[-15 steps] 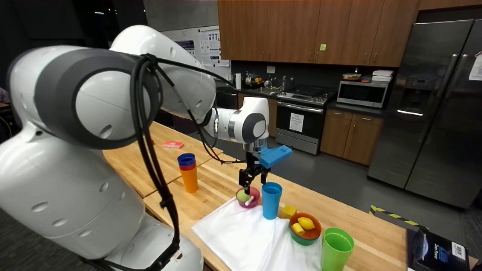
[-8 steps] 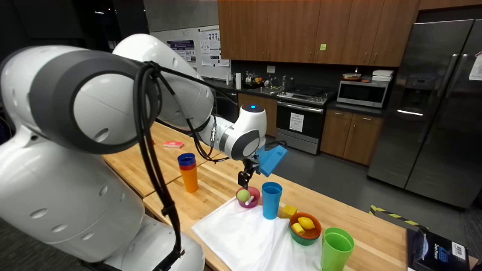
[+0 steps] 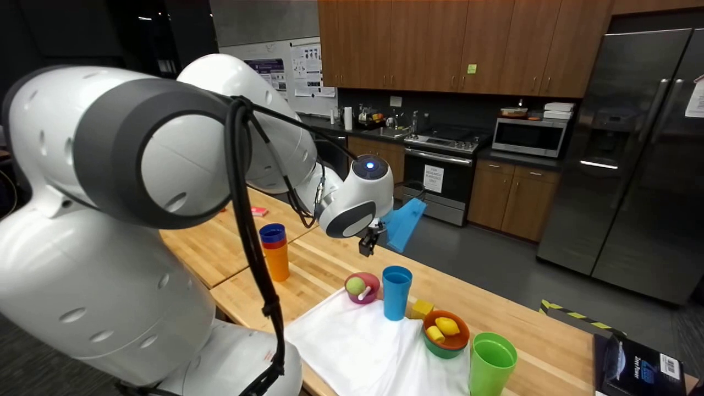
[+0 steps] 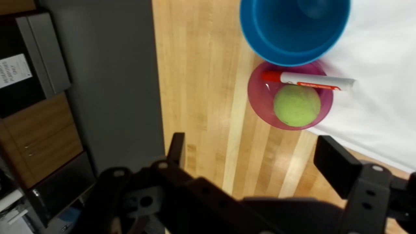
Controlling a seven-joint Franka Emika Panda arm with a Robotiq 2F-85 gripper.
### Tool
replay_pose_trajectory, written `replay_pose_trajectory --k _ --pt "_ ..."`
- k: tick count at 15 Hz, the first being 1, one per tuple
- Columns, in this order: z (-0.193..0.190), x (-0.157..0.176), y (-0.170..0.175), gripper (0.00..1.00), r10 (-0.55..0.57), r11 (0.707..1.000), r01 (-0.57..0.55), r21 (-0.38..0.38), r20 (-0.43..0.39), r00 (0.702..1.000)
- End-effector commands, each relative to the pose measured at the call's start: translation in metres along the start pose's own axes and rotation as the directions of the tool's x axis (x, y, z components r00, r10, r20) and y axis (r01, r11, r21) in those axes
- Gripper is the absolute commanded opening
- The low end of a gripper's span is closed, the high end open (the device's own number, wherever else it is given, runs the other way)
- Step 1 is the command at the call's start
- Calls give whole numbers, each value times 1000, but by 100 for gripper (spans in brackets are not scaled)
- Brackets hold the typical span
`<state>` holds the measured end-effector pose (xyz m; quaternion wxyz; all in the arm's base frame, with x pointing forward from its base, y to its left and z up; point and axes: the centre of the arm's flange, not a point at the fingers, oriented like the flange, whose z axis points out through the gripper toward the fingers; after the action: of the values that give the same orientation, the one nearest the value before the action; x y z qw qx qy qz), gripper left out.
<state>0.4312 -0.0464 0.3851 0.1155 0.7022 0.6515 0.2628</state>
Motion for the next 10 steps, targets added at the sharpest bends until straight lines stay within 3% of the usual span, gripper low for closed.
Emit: replay_pose_trajectory --k 1,5,10 --pt "-10 -11 18 100 11 995 -4 -96 73 997" --pt "-12 -34 23 100 17 994 4 -109 192 981" --pt "4 -73 8 100 38 997 -62 50 386 922"
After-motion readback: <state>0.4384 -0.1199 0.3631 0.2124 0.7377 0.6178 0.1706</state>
